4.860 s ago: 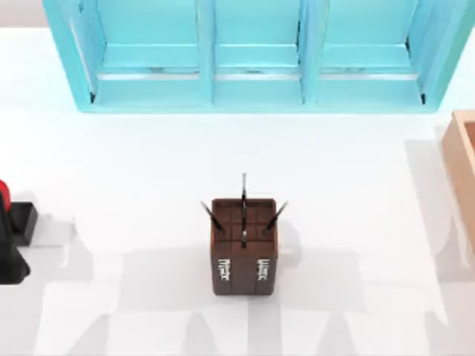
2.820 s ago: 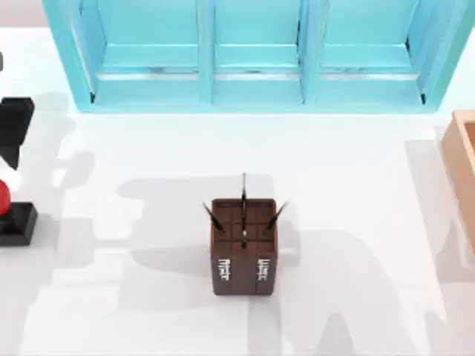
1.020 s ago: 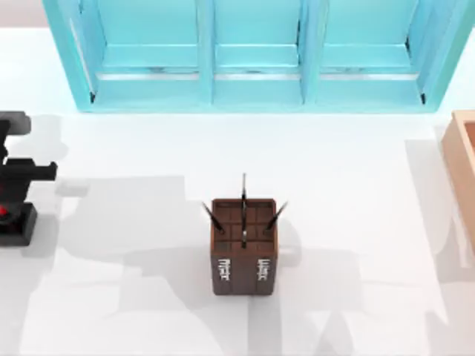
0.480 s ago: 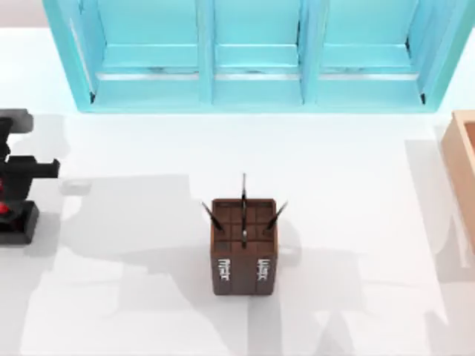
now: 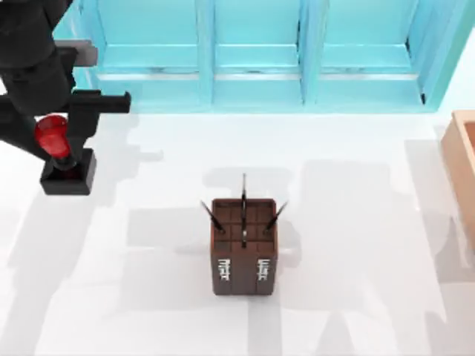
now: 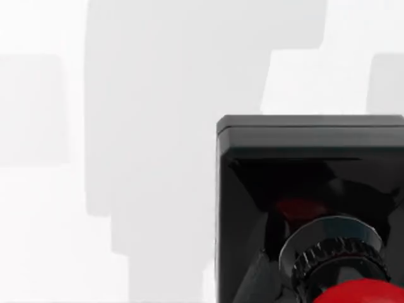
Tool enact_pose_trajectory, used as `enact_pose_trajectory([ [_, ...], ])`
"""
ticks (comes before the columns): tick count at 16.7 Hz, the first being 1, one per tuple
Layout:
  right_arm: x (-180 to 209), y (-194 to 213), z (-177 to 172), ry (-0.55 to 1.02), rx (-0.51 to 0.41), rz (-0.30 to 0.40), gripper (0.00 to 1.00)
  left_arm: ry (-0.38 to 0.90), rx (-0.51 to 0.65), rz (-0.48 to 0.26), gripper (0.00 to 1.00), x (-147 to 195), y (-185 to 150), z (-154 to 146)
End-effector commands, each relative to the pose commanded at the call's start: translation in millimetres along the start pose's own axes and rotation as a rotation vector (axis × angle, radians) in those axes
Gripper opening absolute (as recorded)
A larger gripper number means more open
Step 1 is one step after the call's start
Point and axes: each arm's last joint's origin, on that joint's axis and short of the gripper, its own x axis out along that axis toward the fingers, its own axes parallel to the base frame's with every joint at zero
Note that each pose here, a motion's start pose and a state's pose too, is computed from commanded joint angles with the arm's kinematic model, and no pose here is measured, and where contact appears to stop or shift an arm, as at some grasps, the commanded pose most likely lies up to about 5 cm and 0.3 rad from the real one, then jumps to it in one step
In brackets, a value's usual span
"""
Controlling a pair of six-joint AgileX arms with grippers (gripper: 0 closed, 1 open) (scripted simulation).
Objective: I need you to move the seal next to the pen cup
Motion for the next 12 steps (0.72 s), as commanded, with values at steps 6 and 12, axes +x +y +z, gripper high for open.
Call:
enact_pose_trajectory([
  [6,0,0,0,0.000,0.000,0.000,1.00,-0.020,-0.003,-0.004,0.00,-41,-38,-16],
  [12,0,0,0,0.000,0.000,0.000,1.00,-0.016,-0.001,-0.003,0.00,-41,-57,-20],
])
